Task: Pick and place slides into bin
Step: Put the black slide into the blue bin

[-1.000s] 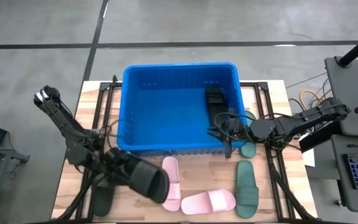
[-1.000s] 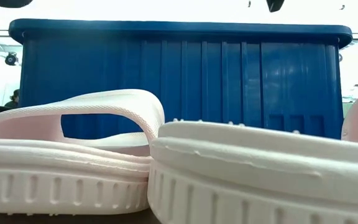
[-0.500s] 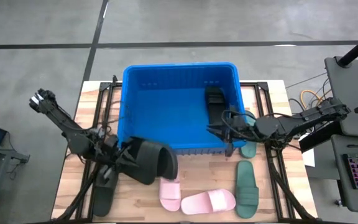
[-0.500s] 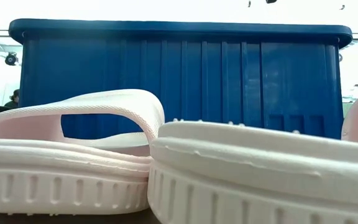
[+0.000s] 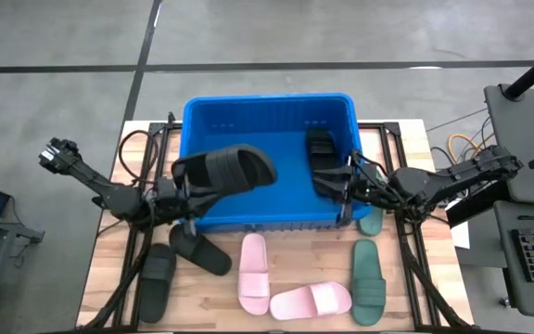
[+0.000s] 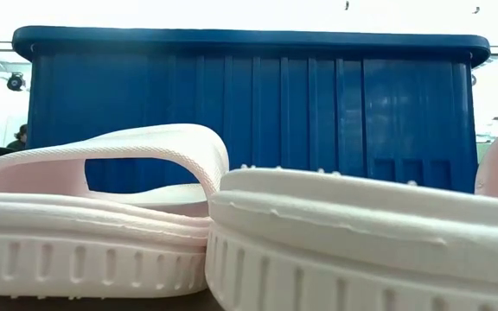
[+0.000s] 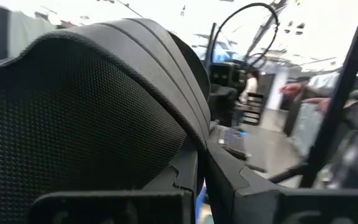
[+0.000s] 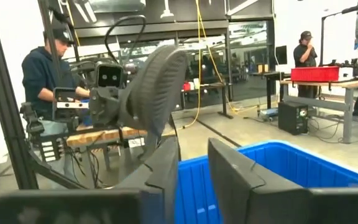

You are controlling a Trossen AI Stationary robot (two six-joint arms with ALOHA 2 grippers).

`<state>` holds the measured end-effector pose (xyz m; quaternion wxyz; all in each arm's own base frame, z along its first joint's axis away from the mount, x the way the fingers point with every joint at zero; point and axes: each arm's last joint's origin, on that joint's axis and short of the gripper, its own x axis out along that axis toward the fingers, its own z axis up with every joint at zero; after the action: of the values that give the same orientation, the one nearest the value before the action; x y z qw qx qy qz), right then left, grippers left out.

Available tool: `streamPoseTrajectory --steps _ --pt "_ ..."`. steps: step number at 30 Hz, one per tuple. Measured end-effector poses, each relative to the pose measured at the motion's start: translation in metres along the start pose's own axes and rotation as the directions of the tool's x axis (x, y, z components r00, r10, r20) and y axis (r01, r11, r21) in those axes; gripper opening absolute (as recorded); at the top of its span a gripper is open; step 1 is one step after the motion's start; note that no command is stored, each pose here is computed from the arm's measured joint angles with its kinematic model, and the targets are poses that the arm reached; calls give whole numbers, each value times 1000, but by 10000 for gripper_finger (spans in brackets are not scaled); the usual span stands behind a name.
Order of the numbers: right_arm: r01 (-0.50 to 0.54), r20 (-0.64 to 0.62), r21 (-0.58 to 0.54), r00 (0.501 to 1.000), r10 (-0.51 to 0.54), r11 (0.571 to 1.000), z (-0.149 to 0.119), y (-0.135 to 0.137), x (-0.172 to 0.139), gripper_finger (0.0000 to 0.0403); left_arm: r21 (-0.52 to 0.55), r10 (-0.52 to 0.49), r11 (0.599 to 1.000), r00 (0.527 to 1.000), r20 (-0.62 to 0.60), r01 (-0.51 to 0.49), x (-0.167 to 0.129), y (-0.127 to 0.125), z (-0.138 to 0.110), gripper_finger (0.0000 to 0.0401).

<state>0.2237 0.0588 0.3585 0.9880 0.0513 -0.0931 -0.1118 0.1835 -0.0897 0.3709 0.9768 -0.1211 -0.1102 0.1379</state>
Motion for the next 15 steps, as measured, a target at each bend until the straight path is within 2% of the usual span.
streamPoseTrajectory --steps 9,12,15 --pt "-49 66 86 997 43 995 13 2 1 189 159 75 984 997 -1 -74 24 -1 -4 0" --pt "-88 62 79 995 83 993 24 4 2 205 197 95 976 995 -18 -90 33 -3 -11 0" --pt "-96 -6 38 995 96 995 33 8 4 207 231 124 966 992 -36 -112 43 -3 -17 0"
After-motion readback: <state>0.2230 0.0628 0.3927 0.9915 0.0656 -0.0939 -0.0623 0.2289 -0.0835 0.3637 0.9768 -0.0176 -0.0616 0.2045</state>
